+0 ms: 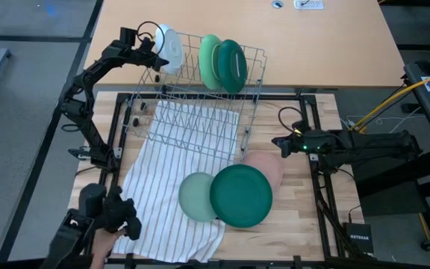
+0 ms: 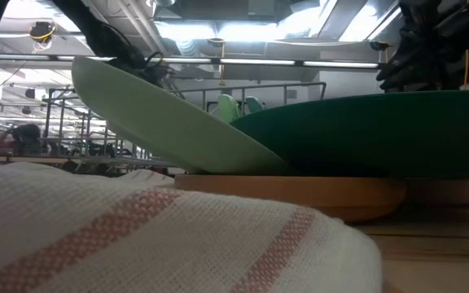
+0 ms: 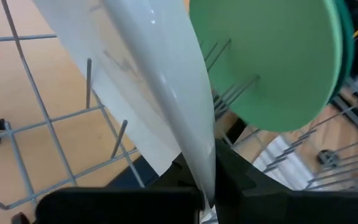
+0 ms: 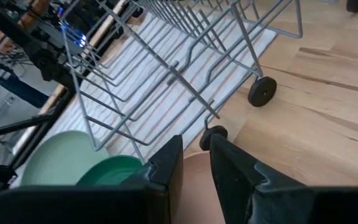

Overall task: Sort dishes
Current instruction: Put the white plate into the dishwasher rack

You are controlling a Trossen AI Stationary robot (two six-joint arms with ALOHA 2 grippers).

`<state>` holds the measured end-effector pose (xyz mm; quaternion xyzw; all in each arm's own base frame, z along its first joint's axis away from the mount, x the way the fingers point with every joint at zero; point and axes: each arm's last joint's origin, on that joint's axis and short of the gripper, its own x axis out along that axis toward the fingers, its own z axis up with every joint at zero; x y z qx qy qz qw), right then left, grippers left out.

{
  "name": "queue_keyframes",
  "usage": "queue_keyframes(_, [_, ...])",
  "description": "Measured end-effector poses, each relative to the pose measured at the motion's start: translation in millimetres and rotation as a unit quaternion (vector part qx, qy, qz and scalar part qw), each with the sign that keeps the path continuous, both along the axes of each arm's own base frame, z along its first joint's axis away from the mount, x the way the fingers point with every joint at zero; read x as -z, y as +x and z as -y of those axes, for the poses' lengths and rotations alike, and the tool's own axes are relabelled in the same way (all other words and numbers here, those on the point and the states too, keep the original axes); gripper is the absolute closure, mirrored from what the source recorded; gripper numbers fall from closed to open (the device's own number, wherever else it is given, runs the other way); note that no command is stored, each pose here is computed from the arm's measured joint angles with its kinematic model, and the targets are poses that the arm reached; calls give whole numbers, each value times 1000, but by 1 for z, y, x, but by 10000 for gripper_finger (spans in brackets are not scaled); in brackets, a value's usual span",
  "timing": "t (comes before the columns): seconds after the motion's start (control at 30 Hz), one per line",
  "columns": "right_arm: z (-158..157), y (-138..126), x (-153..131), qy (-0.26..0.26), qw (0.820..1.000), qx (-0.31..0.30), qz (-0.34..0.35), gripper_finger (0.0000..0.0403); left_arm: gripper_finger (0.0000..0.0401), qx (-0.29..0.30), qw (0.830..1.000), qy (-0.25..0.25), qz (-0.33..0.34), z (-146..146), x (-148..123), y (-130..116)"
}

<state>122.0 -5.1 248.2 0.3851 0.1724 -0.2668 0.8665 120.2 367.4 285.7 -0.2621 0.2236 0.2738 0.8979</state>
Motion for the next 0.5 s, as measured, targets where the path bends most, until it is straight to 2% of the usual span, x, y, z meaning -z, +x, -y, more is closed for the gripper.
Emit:
queue_keyframes(0.33, [-1, 10, 7, 4, 999, -7, -34, 317, 391, -16, 998, 19, -54, 5, 2, 16])
queue_keyframes(0.5, [-2, 13, 9, 15, 999, -21, -40, 317, 374, -48, 998, -5, -50, 5, 2, 16])
